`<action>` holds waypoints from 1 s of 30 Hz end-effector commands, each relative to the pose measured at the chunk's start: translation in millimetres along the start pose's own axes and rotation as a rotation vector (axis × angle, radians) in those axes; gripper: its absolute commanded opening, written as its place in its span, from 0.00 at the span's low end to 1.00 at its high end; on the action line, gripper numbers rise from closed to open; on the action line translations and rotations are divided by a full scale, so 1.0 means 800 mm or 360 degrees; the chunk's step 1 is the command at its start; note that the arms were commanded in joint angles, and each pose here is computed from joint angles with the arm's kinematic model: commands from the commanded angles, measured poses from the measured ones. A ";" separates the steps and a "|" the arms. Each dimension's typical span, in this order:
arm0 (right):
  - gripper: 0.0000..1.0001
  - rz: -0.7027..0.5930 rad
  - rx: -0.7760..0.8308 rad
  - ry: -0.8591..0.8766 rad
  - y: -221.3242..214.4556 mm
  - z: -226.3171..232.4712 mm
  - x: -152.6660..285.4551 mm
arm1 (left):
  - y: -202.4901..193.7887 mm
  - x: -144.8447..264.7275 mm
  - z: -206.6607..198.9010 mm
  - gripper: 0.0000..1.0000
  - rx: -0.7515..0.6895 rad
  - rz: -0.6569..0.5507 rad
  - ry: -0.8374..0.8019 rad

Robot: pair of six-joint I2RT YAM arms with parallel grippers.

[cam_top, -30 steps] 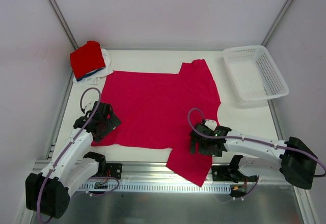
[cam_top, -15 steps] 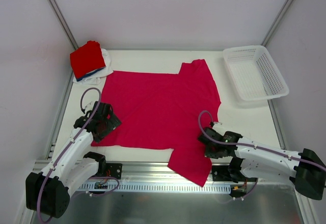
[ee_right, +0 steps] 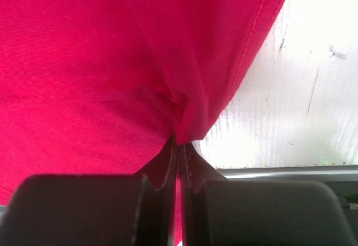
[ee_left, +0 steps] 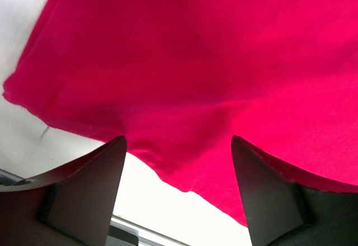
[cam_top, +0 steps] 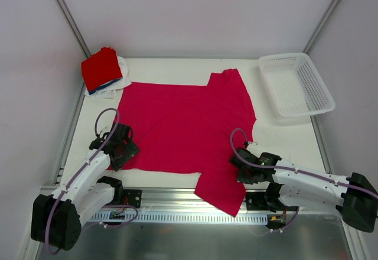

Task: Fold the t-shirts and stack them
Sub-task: Grap the side of the flattened tshirt closest away from the robot with both arms

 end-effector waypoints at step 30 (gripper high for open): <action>0.01 -0.0032 0.0027 0.0004 0.002 -0.001 -0.001 | -0.037 -0.007 0.020 0.47 0.0096 0.0161 0.0074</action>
Point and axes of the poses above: each gripper's point midway between its finger pads, its own x axis back along the fingers, its own z axis along the line the jaws close on, y = z × x, the point moved 6 cm from there along x, back along the fingers
